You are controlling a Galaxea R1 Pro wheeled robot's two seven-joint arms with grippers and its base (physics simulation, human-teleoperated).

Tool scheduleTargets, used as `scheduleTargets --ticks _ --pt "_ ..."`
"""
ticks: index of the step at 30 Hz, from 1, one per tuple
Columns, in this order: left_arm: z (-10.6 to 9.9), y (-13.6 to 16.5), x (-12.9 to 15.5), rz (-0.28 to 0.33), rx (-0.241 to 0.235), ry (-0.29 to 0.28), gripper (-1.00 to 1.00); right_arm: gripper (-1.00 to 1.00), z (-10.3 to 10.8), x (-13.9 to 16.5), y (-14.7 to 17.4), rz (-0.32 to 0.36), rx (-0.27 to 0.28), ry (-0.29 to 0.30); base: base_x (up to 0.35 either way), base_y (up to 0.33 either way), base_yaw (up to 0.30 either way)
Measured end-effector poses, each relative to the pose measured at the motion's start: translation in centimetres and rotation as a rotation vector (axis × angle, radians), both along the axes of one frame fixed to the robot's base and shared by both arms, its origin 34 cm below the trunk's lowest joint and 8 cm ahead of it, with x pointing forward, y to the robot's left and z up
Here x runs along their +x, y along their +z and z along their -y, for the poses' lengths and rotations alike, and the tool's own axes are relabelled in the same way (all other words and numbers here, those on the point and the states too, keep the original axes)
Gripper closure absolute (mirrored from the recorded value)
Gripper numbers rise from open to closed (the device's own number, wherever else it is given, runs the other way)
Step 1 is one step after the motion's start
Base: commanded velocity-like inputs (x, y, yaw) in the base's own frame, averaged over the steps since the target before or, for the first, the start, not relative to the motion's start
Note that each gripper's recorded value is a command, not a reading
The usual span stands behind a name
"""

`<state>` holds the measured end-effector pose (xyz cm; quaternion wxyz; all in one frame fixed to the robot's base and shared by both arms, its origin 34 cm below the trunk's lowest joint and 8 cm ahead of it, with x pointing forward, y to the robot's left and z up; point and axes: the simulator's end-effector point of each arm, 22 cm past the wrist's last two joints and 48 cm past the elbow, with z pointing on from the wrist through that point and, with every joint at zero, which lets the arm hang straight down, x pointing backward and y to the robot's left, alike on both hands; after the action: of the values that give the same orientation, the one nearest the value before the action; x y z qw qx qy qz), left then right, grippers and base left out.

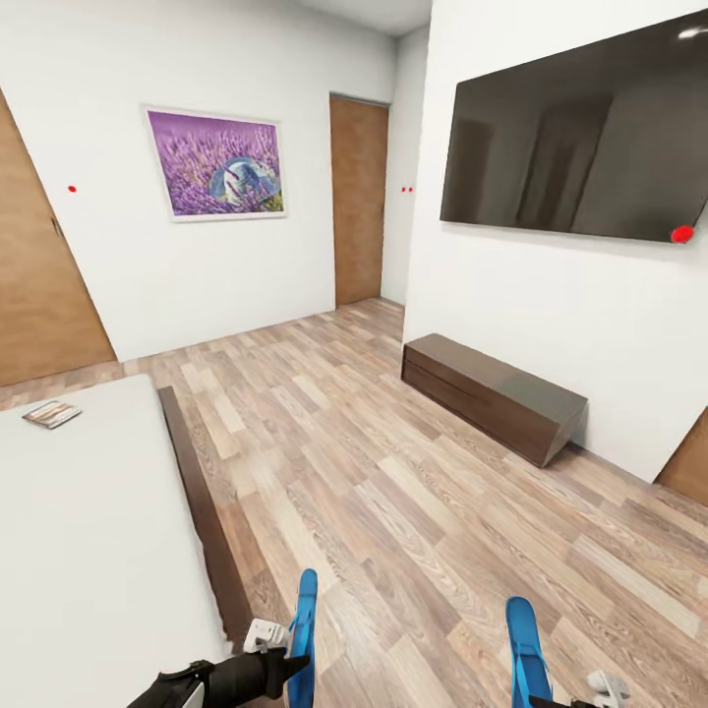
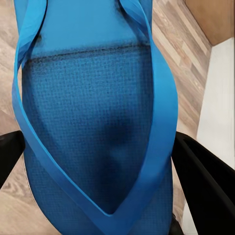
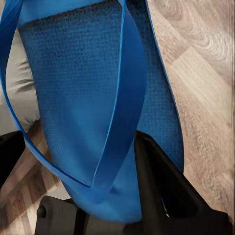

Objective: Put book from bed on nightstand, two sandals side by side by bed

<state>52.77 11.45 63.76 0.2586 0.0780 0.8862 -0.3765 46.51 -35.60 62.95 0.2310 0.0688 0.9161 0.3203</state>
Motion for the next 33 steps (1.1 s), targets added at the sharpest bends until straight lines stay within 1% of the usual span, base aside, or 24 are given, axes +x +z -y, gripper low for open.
scheduleTargets --ticks 33 --pt "0.00 0.00 0.00 0.000 0.000 0.000 1.00 1.00 -0.02 0.03 0.01 0.001 0.000 0.001 0.000 0.000 -0.299"
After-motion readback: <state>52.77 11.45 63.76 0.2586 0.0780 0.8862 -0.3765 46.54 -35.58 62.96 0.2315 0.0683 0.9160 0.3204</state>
